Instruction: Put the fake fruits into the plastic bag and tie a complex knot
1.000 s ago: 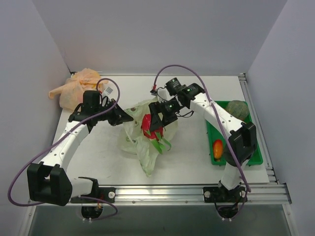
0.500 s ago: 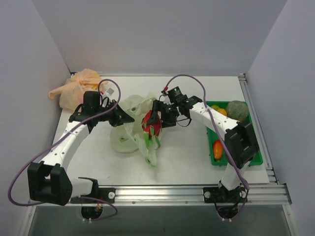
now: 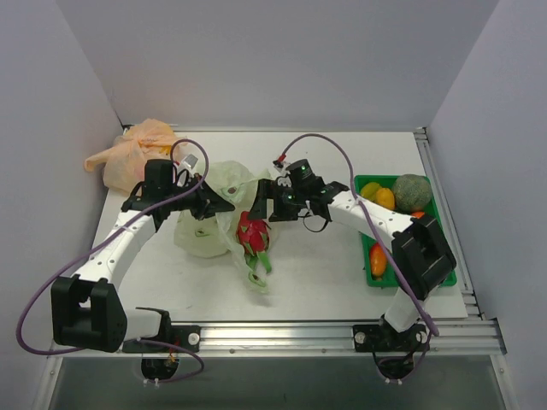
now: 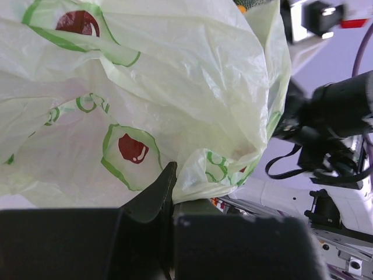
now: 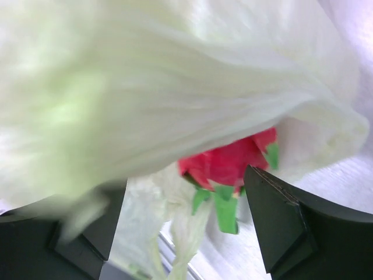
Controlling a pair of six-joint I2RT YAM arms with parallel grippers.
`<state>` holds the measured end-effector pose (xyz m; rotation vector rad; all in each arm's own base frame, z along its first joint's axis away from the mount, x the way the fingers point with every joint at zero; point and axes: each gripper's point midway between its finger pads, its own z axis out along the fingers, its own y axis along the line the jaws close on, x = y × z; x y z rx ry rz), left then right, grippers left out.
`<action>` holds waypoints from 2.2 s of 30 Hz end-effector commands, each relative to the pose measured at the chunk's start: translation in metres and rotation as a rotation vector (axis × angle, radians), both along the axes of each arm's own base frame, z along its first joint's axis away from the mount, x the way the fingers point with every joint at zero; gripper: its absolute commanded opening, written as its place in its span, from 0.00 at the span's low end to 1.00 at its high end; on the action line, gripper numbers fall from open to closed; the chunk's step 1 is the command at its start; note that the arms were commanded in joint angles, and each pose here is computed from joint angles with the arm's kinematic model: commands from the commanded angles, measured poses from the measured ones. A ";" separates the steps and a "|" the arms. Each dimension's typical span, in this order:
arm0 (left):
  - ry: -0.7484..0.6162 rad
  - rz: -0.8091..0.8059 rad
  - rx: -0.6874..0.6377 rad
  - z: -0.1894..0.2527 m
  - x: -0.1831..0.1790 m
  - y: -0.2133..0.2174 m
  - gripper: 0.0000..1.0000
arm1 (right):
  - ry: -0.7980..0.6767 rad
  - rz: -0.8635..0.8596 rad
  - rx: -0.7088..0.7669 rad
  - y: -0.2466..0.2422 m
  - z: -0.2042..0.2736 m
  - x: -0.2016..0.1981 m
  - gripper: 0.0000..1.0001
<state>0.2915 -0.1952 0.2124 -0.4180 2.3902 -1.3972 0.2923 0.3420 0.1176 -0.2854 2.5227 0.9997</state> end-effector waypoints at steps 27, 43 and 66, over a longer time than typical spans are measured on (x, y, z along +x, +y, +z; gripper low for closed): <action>-0.080 -0.005 -0.050 0.016 0.008 0.004 0.00 | 0.166 -0.069 0.110 -0.034 -0.075 -0.014 0.49; -0.144 0.035 -0.013 0.032 0.023 0.019 0.00 | 0.083 0.071 0.542 -0.004 0.062 -0.022 0.00; -0.350 0.174 0.218 0.090 0.047 0.059 0.01 | -0.008 0.236 0.461 -0.077 0.118 -0.072 0.00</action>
